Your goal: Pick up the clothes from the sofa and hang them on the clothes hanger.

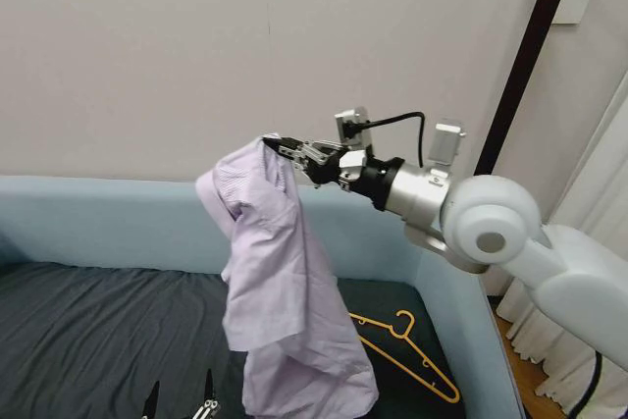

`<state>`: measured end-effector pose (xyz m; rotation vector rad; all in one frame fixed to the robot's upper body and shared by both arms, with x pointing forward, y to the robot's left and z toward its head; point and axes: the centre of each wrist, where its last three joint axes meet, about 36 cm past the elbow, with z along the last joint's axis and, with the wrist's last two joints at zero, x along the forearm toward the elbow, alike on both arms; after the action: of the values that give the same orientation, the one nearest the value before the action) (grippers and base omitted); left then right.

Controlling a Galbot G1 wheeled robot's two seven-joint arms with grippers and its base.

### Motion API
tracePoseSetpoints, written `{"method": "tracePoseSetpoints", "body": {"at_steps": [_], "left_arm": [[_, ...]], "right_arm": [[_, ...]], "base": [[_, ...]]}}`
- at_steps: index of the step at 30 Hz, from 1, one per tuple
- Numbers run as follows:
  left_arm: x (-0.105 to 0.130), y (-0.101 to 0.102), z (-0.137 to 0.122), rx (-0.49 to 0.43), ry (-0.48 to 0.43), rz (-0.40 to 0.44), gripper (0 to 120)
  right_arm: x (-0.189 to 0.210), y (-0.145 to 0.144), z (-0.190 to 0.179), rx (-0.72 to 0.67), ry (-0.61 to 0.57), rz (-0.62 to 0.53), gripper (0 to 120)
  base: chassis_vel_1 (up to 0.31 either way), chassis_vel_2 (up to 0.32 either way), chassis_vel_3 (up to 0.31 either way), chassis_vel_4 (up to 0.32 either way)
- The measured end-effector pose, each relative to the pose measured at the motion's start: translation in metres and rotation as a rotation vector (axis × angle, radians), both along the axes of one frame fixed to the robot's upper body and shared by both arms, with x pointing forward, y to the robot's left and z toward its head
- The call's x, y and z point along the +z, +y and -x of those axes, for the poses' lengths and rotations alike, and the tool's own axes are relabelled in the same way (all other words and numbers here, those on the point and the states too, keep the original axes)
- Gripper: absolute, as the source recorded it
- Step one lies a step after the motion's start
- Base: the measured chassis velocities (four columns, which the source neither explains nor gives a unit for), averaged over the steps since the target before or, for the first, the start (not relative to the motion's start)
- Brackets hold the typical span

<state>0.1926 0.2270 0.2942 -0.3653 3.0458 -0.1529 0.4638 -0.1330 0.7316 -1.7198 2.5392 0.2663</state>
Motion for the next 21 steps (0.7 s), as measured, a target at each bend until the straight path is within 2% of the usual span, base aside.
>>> {"method": "tracePoseSetpoints", "body": {"at_steps": [7,11,12,16,17,21], "left_arm": [[-0.001,0.002,0.000,0.024,0.001,0.004,100],[-0.005,-0.001,0.001,0.023,0.014,0.008,100],[-0.005,-0.001,0.001,0.023,0.014,0.008,100],[-0.013,-0.004,0.003,0.016,0.037,0.007,100],[-0.013,-0.004,0.003,0.016,0.037,0.007,100],[-0.015,-0.006,0.006,0.004,0.054,0.002,100]], "right_arm": [[-0.015,0.002,-0.005,0.059,0.004,-0.025,0],[-0.094,-0.036,-0.011,0.053,0.066,0.033,0],[-0.094,-0.036,-0.011,0.053,0.066,0.033,0],[-0.225,-0.067,-0.006,0.022,0.211,-0.024,0],[-0.225,-0.067,-0.006,0.022,0.211,-0.024,0],[-0.323,-0.089,-0.001,-0.034,0.302,-0.003,0]], "base": [[0.000,0.000,0.000,0.000],[0.000,0.000,0.000,0.000],[0.000,0.000,0.000,0.000],[0.000,0.000,0.000,0.000],[0.000,0.000,0.000,0.000],[0.000,0.000,0.000,0.000]]}}
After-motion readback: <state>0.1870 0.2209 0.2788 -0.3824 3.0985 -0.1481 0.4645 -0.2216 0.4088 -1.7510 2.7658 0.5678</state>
